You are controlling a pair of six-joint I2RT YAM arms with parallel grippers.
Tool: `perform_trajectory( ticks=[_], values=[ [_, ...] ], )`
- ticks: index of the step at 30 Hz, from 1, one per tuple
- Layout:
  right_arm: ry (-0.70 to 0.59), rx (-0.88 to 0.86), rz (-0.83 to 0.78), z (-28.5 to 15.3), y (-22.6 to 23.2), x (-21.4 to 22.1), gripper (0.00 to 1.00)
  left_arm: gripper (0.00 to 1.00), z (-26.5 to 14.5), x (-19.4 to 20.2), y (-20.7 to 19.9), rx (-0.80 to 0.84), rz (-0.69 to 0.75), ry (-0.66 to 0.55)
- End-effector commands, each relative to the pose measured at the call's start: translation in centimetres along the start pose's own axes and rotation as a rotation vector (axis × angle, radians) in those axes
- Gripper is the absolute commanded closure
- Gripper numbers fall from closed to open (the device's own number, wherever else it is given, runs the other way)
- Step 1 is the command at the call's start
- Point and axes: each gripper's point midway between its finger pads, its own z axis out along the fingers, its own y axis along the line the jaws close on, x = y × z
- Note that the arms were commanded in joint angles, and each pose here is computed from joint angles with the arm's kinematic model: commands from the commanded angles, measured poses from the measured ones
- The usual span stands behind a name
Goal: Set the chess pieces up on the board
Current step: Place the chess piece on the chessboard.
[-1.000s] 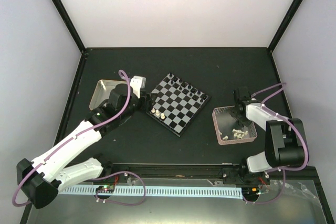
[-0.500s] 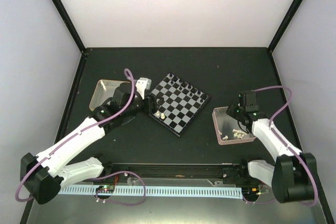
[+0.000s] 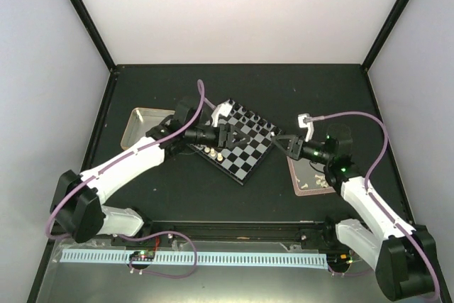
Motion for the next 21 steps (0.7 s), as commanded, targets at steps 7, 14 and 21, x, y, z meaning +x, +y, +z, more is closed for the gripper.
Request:
perform_trajectory(
  ticks=[7, 14, 21],
  values=[
    [0.187, -0.379, -0.244, 0.8, 10.0, 3.0, 0.85, 0.35, 0.1, 0.6, -5.1, 0.240, 0.013, 0.162],
    [0.253, -0.413, -0.275, 1.2, 11.0, 4.2, 0.86, 0.51, 0.9, 2.0, -5.8, 0.306, -0.001, 0.233],
    [0.260, -0.399, -0.269, 1.5, 10.6, 4.5, 0.86, 0.76, 1.3, 2.3, -5.7, 0.321, -0.009, 0.244]
  ],
)
